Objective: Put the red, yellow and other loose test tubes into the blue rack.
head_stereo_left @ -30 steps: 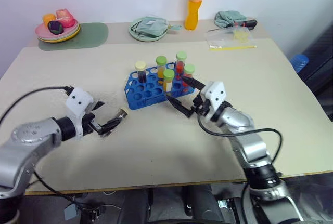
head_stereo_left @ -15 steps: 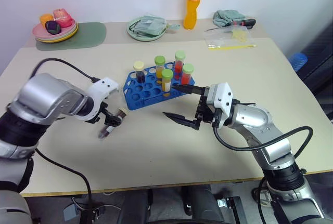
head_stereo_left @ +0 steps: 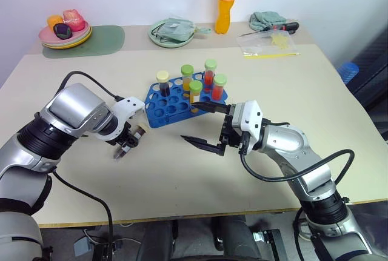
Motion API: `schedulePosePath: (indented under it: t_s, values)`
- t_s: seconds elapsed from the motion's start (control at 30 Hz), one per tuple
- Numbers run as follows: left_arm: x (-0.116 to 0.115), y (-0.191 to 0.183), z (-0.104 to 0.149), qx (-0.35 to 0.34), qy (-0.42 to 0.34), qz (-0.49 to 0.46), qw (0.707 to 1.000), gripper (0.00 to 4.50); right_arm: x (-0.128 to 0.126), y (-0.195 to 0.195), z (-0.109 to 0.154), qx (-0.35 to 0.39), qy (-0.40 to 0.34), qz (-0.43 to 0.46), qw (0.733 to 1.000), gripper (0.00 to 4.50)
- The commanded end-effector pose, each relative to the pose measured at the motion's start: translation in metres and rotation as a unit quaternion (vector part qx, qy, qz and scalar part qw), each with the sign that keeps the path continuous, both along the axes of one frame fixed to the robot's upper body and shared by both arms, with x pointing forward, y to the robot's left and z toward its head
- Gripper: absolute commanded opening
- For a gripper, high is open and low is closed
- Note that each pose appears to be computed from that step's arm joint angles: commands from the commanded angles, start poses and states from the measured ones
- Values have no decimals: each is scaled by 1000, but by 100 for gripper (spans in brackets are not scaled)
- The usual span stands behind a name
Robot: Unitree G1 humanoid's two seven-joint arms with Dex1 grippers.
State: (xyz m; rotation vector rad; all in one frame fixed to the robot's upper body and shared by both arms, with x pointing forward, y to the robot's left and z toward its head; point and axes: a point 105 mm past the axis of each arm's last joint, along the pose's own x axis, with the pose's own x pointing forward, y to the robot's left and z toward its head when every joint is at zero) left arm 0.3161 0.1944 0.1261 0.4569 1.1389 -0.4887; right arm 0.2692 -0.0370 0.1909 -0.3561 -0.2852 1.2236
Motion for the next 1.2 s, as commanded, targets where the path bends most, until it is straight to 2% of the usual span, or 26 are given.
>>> schedulePosePath:
  t_s: [0.03,0.13,0.17,0.2,0.27,0.3,0.33,0.4,0.53,0.6,0.67,0.83,1.0,1.2]
  values:
    - [1,11,12,-5,-16,20,1000,86,-9,4,11,6,-31,13,999,403]
    - [4,30,24,-12,-54,47,997,86,-10,4,12,4,-35,13,999,403]
    - [7,37,30,-12,-81,54,995,86,-10,3,13,4,-36,12,999,403]
    - [16,42,43,-22,-147,50,988,86,-10,1,13,5,-35,8,999,403]
    - [31,44,82,-38,-315,8,948,86,-8,-4,12,11,-23,-7,1000,403]
    - [32,39,103,-59,-389,-4,919,86,-5,-7,8,10,-14,-19,1000,403]
    - [29,35,114,-79,-432,-8,899,86,-3,-10,4,9,-6,-31,999,403]
    - [22,26,123,-109,-475,-13,873,86,0,-16,-2,12,8,-52,999,403]
    - [-4,-38,135,-220,-574,-90,784,86,10,-34,-25,19,54,-114,992,403]
    - [-8,-73,132,-258,-606,-101,745,86,17,-44,-33,26,70,-149,986,403]
    - [-3,-95,123,-281,-626,-94,722,86,23,-54,-39,31,79,-176,981,403]
    - [10,-124,99,-285,-653,-94,696,86,28,-64,-41,29,70,-201,977,403]
    - [28,-121,87,-273,-669,-57,689,86,28,-70,-39,30,64,-216,974,403]
    - [33,-117,74,-284,-655,-42,699,86,25,-72,-40,31,64,-226,971,403]
